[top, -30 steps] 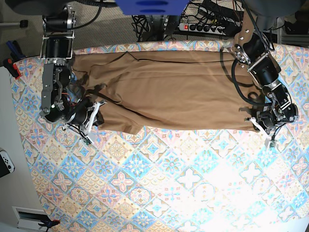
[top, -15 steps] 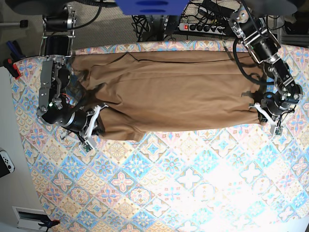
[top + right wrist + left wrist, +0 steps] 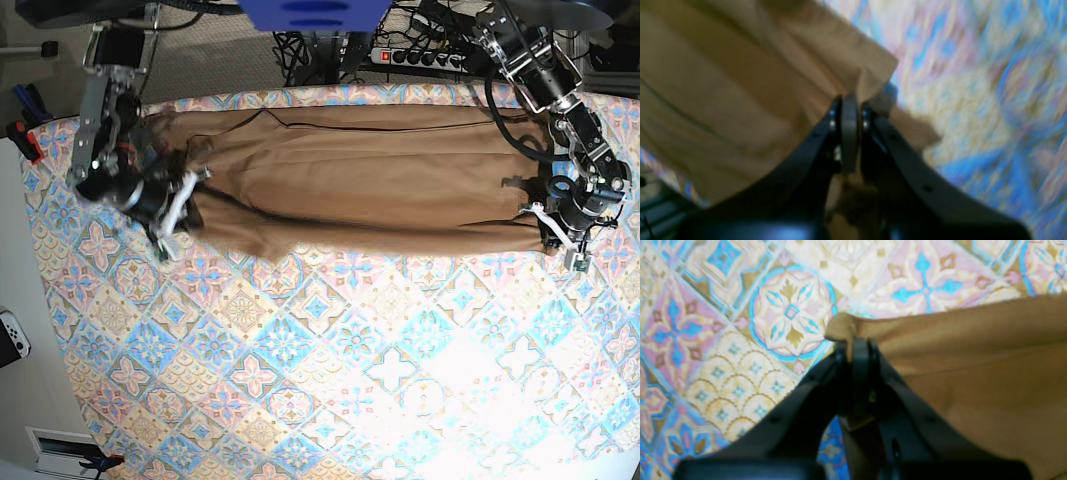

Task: Layout the t-shirt on the table in an organized manner, then fold the t-shirt properly
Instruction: 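Lift the shirt edge with both grippers and fold it over lengthwise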

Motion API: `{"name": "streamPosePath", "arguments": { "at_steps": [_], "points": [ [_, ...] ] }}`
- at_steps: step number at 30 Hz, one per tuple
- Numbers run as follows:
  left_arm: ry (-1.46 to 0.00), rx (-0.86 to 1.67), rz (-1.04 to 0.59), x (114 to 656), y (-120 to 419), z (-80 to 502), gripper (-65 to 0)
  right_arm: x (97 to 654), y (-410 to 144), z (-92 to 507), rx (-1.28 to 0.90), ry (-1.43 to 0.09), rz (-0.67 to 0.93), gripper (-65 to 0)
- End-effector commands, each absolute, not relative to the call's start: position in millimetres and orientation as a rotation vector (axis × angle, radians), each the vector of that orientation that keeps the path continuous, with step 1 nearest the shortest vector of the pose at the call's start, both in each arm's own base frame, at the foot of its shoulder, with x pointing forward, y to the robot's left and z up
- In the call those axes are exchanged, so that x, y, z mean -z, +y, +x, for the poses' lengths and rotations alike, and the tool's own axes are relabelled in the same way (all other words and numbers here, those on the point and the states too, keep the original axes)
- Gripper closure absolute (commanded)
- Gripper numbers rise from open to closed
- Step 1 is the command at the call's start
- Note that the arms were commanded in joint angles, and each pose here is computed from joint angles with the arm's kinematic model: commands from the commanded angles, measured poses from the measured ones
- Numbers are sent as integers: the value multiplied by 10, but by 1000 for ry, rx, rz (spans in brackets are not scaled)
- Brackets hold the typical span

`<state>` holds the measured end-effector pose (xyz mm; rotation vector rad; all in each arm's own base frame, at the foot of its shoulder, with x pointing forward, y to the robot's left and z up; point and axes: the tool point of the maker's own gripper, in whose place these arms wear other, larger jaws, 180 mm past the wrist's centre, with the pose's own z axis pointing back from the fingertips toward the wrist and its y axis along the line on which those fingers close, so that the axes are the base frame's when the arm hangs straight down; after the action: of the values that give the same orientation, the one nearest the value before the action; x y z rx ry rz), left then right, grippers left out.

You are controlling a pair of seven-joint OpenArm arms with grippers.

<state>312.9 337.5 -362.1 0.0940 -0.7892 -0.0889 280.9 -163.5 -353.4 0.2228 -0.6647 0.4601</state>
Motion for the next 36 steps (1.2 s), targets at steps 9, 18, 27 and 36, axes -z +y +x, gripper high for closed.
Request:
{"name": "streamPosePath", "arguments": {
  "at_steps": [9, 18, 27, 36],
  "points": [
    [-847, 126, 150, 3385, 3393, 3081, 0, 3356, -1605, 2793, -479, -728, 212, 0],
    [-820, 161, 179, 3405, 3375, 2873, 0, 3302, -1668, 2818, -415, -762, 211, 0],
    [-816, 192, 200, 3371, 3283, 2729, 0, 3658, -1681, 2284, -295, -652, 256, 0],
    [-814, 205, 210, 3347, 3272, 2674, 0, 3654, -1734, 2243, -251, -671, 254, 0]
  ]
}}
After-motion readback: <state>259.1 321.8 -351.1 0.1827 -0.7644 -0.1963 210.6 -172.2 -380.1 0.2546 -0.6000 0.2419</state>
